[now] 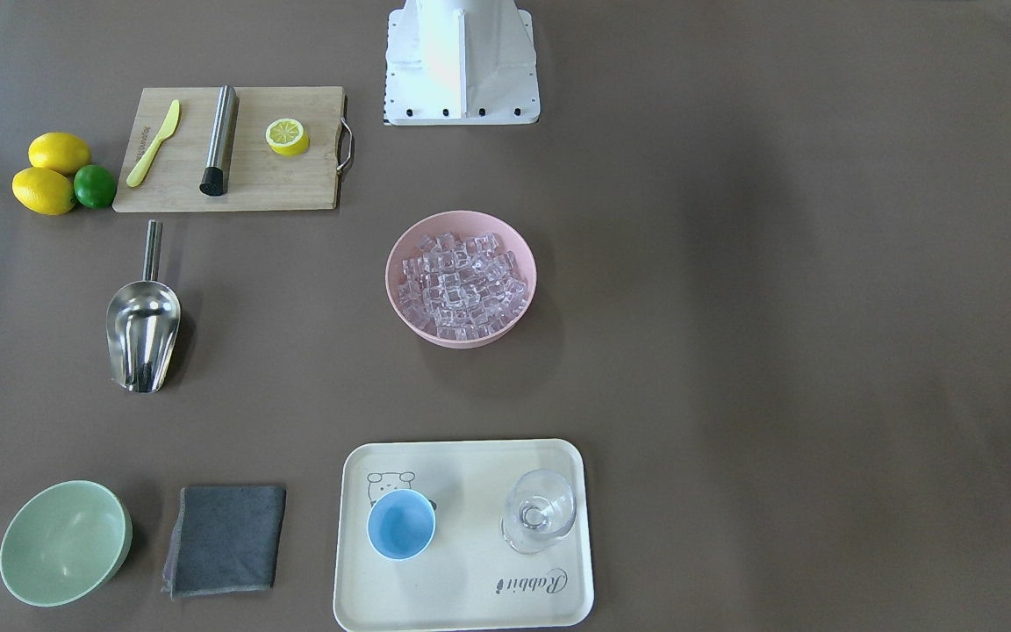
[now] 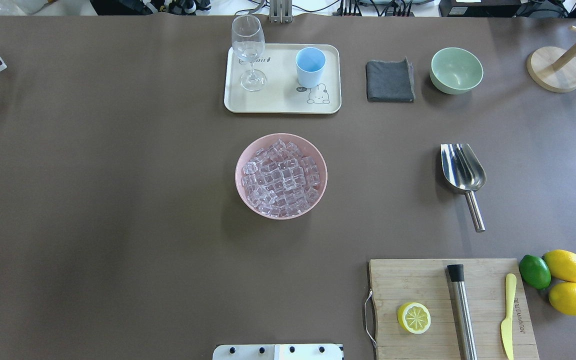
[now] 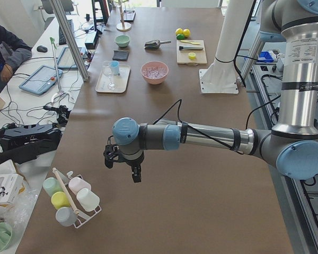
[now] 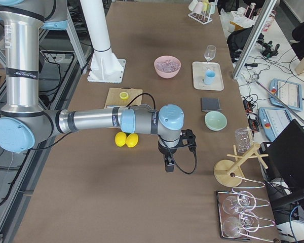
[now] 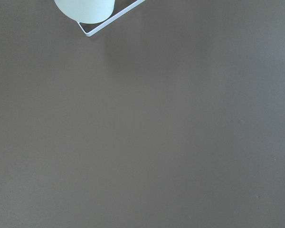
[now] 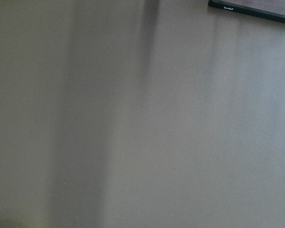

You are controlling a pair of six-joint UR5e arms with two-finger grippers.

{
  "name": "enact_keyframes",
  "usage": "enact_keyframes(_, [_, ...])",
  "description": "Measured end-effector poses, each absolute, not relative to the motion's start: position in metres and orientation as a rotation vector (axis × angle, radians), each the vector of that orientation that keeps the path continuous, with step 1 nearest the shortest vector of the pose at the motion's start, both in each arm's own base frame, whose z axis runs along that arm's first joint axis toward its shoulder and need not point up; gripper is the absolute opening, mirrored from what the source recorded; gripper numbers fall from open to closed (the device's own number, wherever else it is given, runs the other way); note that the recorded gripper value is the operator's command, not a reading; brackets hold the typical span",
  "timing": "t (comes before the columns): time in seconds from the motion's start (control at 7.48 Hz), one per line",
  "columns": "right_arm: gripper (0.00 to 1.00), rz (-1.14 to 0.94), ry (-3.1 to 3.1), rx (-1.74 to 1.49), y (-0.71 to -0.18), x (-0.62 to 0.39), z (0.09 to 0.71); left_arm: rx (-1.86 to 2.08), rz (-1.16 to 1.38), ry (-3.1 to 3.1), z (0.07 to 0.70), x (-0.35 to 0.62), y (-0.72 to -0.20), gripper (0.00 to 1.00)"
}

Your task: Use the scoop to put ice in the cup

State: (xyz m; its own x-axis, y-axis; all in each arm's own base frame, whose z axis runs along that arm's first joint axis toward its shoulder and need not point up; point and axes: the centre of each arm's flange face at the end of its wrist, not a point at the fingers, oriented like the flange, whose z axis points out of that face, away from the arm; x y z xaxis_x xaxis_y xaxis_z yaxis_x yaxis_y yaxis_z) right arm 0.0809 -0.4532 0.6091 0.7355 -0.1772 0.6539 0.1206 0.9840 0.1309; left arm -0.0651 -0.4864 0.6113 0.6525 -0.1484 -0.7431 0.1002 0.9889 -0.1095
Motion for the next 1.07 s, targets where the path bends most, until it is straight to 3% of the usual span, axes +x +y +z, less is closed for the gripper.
enact_keyframes(1.07, [1.0, -0.119, -0.82, 0.0, -0.429, 0.073, 0.627, -0.075, -0.144, 0.847, 0.619, -0.064, -0.479, 0.98])
